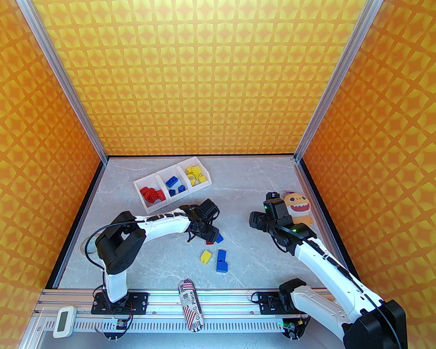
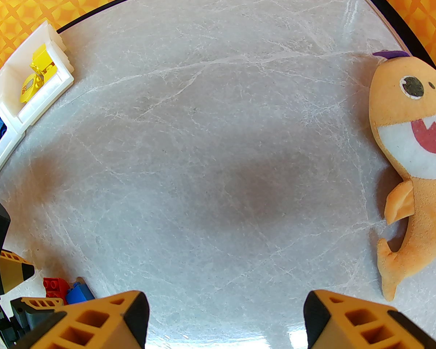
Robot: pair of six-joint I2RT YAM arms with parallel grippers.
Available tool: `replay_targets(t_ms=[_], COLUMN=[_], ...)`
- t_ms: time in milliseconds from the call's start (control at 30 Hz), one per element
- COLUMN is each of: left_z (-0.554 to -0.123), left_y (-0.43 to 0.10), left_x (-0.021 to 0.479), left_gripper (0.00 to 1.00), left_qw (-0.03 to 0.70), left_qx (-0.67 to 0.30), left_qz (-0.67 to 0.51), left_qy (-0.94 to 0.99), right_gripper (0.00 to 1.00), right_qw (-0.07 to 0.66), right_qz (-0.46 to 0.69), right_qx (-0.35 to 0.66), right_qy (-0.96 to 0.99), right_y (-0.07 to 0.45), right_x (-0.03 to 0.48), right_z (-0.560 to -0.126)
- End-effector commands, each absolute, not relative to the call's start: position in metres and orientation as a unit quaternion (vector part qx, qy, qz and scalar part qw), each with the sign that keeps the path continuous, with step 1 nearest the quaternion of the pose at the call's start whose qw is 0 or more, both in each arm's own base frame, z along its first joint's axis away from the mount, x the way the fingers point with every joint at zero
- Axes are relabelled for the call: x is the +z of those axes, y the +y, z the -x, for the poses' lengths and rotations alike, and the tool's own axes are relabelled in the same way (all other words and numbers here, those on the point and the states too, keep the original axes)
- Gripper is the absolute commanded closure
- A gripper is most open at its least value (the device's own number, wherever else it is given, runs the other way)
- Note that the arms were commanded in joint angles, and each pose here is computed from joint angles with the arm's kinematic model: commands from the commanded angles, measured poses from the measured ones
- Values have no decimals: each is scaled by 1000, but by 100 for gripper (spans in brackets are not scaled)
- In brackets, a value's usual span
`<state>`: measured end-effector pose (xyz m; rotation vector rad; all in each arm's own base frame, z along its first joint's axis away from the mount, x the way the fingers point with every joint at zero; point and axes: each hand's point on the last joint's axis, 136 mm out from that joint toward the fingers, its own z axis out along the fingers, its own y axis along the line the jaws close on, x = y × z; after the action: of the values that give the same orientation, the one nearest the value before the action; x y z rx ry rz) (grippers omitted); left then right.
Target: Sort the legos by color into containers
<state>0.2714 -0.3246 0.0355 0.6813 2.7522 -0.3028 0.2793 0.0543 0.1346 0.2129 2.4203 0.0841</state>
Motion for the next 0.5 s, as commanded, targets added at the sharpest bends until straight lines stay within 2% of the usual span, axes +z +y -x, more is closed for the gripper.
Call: replay_targets(t_ms=[0,267,467], left_z=[-267,-264,-272], left_y=[-315,-303,-283], left_x=[31,22,20], left_gripper=[32,44,45], left_qw=[133,121,122], left_qx=[-93,-75,-66], left_qz=[-234,-239,-233], left_qy=[959,961,963], right_gripper=[25,25,25], right_qw=[348,347,348], right_qz=[-87,-87,-89], right_qx=[40,39,40], right_qy=[932,933,933], right_y=[55,55,55], right_x=[138,136,135], right_z=[-279,-278,-278])
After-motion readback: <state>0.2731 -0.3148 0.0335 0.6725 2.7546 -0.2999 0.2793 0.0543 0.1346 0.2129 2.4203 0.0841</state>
